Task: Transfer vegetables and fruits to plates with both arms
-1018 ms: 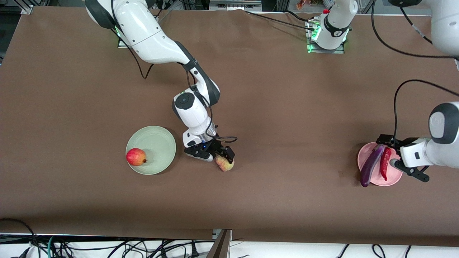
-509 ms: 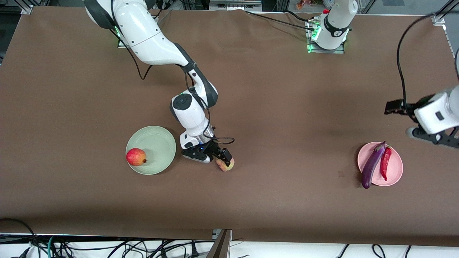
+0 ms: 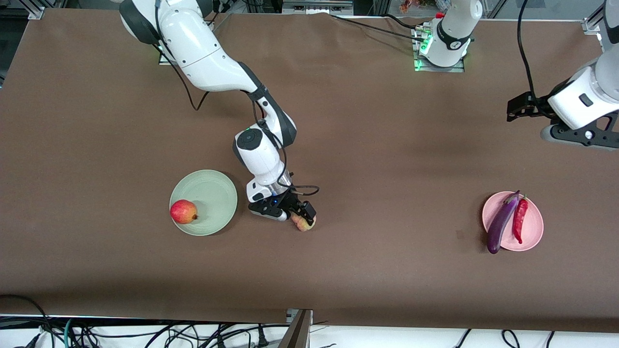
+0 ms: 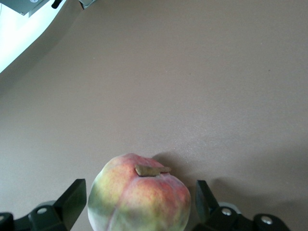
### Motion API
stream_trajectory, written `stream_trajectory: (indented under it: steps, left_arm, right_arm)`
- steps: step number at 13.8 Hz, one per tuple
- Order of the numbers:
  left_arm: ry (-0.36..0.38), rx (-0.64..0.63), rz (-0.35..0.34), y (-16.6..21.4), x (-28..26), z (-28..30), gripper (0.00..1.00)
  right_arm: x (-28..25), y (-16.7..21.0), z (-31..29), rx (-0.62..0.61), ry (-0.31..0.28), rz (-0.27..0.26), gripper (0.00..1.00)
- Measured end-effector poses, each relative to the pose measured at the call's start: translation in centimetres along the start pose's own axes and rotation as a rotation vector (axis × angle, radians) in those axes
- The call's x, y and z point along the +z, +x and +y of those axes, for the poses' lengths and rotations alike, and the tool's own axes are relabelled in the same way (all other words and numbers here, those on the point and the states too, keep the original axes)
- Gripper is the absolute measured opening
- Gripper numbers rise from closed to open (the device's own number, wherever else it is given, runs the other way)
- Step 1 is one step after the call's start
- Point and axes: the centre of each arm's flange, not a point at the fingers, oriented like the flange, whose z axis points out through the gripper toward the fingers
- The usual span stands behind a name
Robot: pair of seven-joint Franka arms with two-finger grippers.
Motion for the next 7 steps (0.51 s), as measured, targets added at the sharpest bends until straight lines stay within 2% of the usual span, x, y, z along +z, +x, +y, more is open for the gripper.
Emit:
stream_trajectory:
  steps: [2,3,7]
  left_arm:
    - [-0.014,-0.024,0.025,0.03,0.59,0.33,1.00]
    - [-0.021,-0.028,0.037,0.22,0.70,0.41,1.00]
    - [-0.046,-0.040,0.047,0.40,0.82,0.69,1.00]
  right_arm:
    - [0.27,-0.05,0.10,-0.001,0.011,0.008,0.96]
    - [0.30,0.01,0.09,-0.001,0.021,0.016,0.87]
    - [0.26,0.14,-0.04,-0.007,0.023,0.017,0.84]
